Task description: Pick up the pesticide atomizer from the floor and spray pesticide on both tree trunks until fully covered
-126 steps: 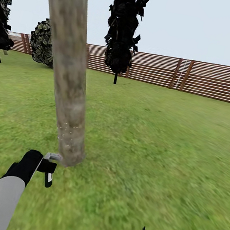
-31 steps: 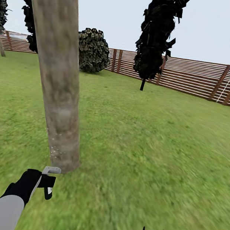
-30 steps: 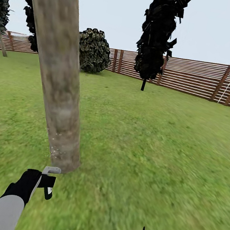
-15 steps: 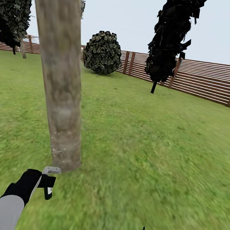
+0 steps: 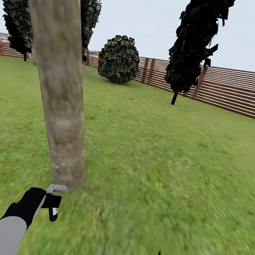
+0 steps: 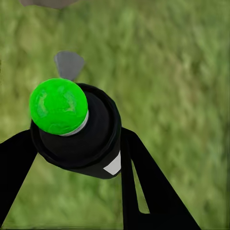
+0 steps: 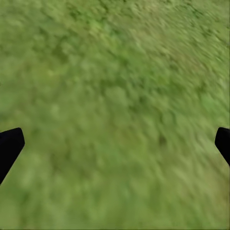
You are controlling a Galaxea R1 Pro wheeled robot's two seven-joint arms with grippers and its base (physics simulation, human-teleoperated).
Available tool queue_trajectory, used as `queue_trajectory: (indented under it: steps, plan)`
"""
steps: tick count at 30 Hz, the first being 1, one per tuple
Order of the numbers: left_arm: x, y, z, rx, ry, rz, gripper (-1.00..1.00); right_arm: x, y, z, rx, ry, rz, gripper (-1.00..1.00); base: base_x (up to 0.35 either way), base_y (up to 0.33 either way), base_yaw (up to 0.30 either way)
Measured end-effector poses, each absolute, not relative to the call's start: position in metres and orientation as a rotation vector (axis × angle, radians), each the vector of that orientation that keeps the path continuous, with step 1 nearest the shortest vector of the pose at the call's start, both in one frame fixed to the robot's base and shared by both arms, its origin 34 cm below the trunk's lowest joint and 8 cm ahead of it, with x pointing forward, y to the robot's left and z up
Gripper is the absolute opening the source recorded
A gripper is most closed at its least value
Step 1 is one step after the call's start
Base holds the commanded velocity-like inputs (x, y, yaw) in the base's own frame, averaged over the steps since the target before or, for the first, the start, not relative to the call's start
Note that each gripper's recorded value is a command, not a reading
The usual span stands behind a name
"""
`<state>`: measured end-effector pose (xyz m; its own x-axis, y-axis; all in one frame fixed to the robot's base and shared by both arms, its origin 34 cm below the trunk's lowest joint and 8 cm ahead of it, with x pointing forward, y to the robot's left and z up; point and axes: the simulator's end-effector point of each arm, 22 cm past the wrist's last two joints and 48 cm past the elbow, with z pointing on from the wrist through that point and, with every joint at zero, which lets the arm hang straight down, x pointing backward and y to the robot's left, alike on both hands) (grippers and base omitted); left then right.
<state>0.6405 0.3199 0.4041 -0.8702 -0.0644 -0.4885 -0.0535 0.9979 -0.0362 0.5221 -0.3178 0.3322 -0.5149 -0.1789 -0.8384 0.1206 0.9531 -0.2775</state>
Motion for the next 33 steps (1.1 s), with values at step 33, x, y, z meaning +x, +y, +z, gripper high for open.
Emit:
queue_trajectory:
  steps: [33]
  plan:
    - [0.64,0.3209,0.4035,-0.088,2.63,-0.028,-1.0,0.522,-0.3176,0.3318,-0.043,2.081,-0.369,1.0,0.016,-0.275,0.192]
